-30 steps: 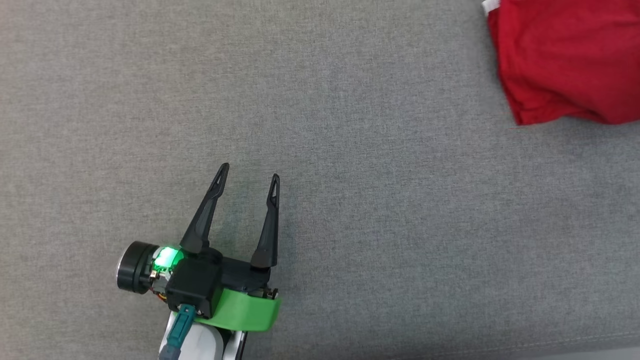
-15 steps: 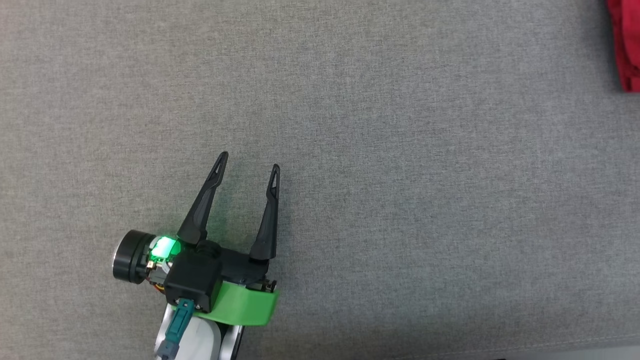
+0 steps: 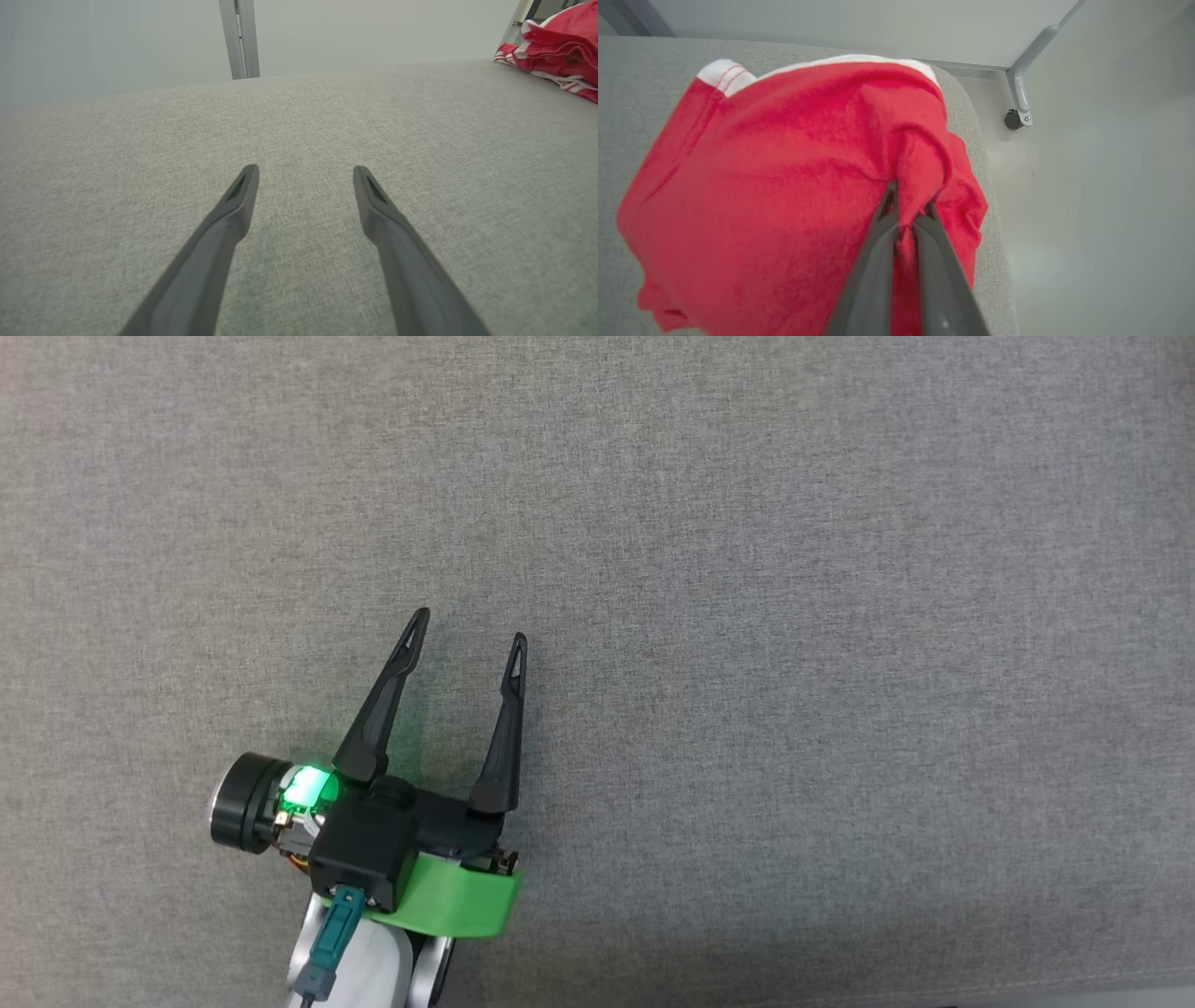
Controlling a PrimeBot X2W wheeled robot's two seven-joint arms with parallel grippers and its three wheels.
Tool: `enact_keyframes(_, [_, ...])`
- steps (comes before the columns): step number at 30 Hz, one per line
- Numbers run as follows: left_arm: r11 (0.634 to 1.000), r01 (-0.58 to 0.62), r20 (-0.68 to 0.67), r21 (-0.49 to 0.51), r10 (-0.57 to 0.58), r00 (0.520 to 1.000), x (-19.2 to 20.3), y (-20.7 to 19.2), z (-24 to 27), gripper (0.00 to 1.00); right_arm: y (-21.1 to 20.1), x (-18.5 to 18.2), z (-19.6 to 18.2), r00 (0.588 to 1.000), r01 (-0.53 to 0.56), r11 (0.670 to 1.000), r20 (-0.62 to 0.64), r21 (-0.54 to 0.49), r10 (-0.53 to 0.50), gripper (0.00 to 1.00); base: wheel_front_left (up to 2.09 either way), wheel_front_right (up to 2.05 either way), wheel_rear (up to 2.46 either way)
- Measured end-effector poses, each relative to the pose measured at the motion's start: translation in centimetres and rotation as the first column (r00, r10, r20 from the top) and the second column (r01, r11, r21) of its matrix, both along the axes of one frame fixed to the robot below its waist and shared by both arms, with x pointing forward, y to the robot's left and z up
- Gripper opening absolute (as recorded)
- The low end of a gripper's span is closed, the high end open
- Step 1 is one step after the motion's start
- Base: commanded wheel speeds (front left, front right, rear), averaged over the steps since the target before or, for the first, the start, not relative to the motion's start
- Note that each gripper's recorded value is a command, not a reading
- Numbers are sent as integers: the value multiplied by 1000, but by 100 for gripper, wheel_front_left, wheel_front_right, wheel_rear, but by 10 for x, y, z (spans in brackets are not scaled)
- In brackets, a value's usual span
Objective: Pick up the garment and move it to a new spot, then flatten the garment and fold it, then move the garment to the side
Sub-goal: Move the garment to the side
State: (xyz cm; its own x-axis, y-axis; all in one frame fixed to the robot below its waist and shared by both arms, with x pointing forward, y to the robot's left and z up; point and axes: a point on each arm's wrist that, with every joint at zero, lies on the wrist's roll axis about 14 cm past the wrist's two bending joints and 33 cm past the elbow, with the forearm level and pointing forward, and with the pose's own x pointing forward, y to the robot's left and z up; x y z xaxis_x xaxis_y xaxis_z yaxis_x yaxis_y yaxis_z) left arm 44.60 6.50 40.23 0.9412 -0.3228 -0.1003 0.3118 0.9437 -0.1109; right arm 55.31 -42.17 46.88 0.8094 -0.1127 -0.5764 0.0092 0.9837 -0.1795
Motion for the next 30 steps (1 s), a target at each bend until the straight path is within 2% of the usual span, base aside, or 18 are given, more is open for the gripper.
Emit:
enact_keyframes(1, [1000,2,2,2,-2,1000,0,0,0,100,-2,0,-1,1000,-2,1000,-1,-17,2,16,0,0,0])
enact_keyframes(2, [1000,2,4,3,-2,1000,1,0,1,100,-6,0,-2,1000,2,999,-1,-35,-2,51,0,0,0])
enact_keyframes(3, [1000,2,8,4,-2,1000,2,0,1,100,-9,0,-3,1000,1,998,6,-60,-1,100,0,0,0])
enact_keyframes(10, [1000,0,28,2,0,1000,2,1,9,100,-15,7,-2,998,-22,984,50,-179,32,100,0,0,0])
enact_keyframes(13, [1000,-2,41,1,2,999,2,2,15,100,-4,13,2,992,-61,975,98,-213,83,100,0,0,0])
enact_keyframes(17, [1000,-15,56,1,15,998,-3,4,25,100,37,20,-3,974,-131,979,164,-158,157,100,0,0,0])
enact_keyframes(23, [1000,-18,88,0,18,996,-14,4,44,100,93,6,-21,953,-211,976,211,-52,217,100,0,0,0])
enact_keyframes(28, [999,-36,109,-6,37,993,-27,7,59,100,153,-7,-24,923,-288,955,287,70,257,100,0,0,0])
enact_keyframes(30, [999,-51,113,-15,53,992,-34,10,65,100,181,-16,-22,905,-325,937,330,130,269,100,0,0,0])
